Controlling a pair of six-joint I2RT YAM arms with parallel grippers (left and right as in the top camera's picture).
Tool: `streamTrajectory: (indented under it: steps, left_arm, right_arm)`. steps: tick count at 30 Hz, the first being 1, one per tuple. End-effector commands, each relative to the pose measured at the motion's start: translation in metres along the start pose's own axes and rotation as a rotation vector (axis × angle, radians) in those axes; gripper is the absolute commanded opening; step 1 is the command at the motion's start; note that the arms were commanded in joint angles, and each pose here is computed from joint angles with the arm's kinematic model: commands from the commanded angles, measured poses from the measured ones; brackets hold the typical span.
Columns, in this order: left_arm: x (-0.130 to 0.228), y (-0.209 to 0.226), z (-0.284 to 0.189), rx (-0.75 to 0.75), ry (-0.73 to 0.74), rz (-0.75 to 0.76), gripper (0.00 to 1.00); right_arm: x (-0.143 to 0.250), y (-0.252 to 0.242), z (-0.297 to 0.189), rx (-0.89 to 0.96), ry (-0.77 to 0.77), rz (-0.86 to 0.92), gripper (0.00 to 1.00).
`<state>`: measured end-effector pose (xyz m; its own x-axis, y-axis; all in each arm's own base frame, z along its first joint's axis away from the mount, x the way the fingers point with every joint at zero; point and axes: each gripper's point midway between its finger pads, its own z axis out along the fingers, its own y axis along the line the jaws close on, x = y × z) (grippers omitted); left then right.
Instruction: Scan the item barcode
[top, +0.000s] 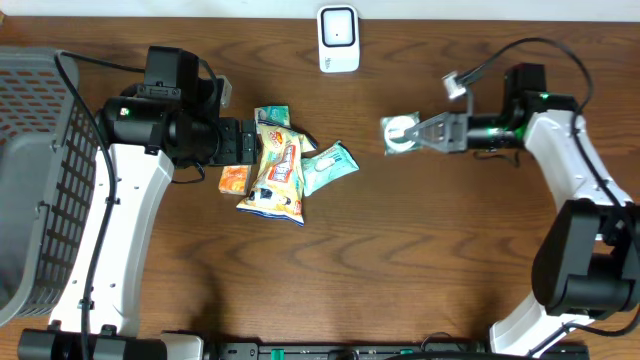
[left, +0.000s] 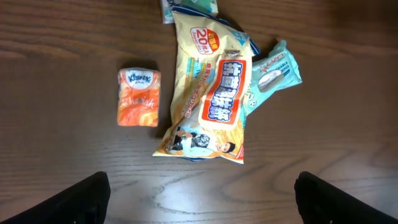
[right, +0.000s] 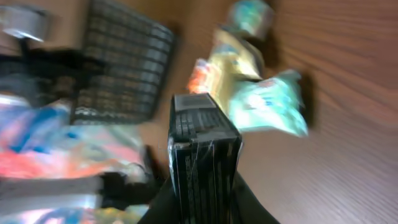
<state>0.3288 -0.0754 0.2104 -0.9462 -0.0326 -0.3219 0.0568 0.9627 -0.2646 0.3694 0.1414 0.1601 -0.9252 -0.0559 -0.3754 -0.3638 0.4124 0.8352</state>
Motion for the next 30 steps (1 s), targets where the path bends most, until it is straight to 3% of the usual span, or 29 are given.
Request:
streamTrajectory:
  steps: [1, 3, 12, 15, 19, 30]
  left_arm:
    - [0.002, 0.002, 0.004, 0.005, 0.015, 0.009, 0.94]
    - [0.002, 0.002, 0.004, 0.005, 0.015, 0.009, 0.94]
    - [0.002, 0.002, 0.004, 0.005, 0.015, 0.009, 0.94]
    - [0.002, 0.002, 0.004, 0.005, 0.015, 0.009, 0.94]
    - [0.002, 0.002, 0.004, 0.005, 0.015, 0.009, 0.94]
    - [0.002, 0.002, 0.004, 0.005, 0.015, 0.009, 0.94]
  right_arm:
    - [0.030, -0.047, 0.021, 0.274, 0.097, 0.125, 0.02]
    - [0.040, -0.065, 0.032, 0.357, 0.105, 0.143, 0.02]
    - [0.072, -0.114, 0.061, 0.387, 0.172, 0.210, 0.09]
    - [0.080, -0.134, 0.061, 0.442, 0.194, 0.236, 0.29]
    - [0.072, -0.149, 0.037, 0.547, 0.178, 0.273, 0.41]
    - [0.067, -0.150, 0.024, 0.743, 0.254, 0.260, 0.42]
